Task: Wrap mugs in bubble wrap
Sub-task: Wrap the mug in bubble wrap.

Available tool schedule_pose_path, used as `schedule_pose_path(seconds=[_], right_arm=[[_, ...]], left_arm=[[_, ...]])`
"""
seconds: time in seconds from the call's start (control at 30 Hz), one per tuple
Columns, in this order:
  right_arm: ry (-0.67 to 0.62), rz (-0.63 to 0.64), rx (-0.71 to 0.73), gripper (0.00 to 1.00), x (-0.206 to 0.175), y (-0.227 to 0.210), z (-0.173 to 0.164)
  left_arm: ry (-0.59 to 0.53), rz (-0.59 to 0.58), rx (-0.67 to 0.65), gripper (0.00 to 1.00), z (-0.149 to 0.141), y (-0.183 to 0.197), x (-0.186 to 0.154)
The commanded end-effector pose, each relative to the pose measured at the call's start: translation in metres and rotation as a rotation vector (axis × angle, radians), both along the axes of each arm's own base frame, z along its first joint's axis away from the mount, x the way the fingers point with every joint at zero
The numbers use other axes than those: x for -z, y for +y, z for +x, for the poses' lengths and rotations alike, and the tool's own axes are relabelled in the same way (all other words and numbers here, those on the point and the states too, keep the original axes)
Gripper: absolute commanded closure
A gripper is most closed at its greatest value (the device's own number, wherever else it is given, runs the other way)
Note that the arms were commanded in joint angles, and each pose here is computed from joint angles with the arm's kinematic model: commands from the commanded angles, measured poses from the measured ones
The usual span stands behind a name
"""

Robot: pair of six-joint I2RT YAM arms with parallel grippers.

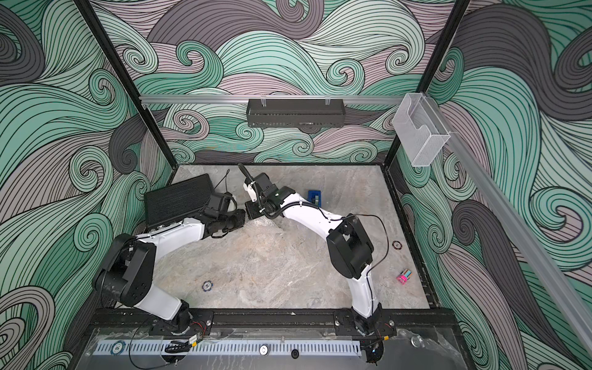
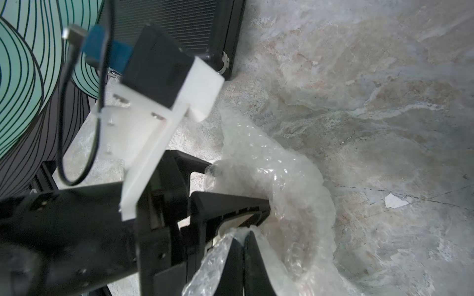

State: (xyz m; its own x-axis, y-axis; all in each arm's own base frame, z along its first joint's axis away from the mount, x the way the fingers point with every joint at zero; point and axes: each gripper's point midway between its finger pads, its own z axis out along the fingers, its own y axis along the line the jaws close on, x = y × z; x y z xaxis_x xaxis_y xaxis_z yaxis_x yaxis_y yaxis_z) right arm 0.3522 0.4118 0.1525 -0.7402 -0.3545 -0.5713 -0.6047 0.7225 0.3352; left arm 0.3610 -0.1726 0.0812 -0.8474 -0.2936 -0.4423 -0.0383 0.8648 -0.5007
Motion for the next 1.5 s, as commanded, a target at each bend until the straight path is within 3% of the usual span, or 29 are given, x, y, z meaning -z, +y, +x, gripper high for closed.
schedule_pose_path(seconds=[0.0, 0.3, 0.57, 0.7, 0.73, 0.77, 0.97, 1.07, 1.2, 1.47], right_arm=[[0.032, 0.038, 0.038, 1.0, -0.003, 0.004, 0.008], [0.103, 0.014, 0.058, 1.0, 0.028, 0.008, 0.013], [0.141, -0.02, 0.067, 1.0, 0.053, 0.008, 0.011], [0.15, -0.032, 0.07, 1.0, 0.059, 0.007, 0.01], [0.149, -0.033, 0.069, 1.0, 0.059, 0.007, 0.01], [0.15, -0.036, 0.07, 1.0, 0.06, 0.006, 0.01], [0.153, -0.041, 0.075, 1.0, 0.062, 0.006, 0.009], [0.151, -0.037, 0.074, 1.0, 0.058, 0.007, 0.01], [0.144, -0.041, 0.07, 1.0, 0.056, 0.006, 0.01], [0.144, -0.038, 0.068, 1.0, 0.054, 0.006, 0.01]], left_arm=[[-0.022, -0.002, 0.034, 0.51, -0.007, -0.002, -0.006], [-0.081, -0.039, 0.041, 0.56, -0.004, -0.005, -0.02], [-0.173, -0.067, -0.043, 0.46, -0.003, 0.007, -0.046], [-0.211, -0.062, -0.144, 0.35, -0.006, 0.028, -0.06], [-0.221, -0.061, -0.157, 0.13, -0.006, 0.032, -0.065], [-0.228, -0.058, -0.17, 0.01, -0.007, 0.035, -0.069], [-0.248, -0.072, -0.18, 0.01, -0.016, 0.043, -0.087], [-0.133, -0.066, -0.071, 0.01, -0.032, 0.029, -0.076], [-0.061, -0.113, 0.032, 0.07, -0.042, 0.011, -0.065], [0.011, -0.102, 0.058, 0.1, -0.037, 0.004, -0.047]])
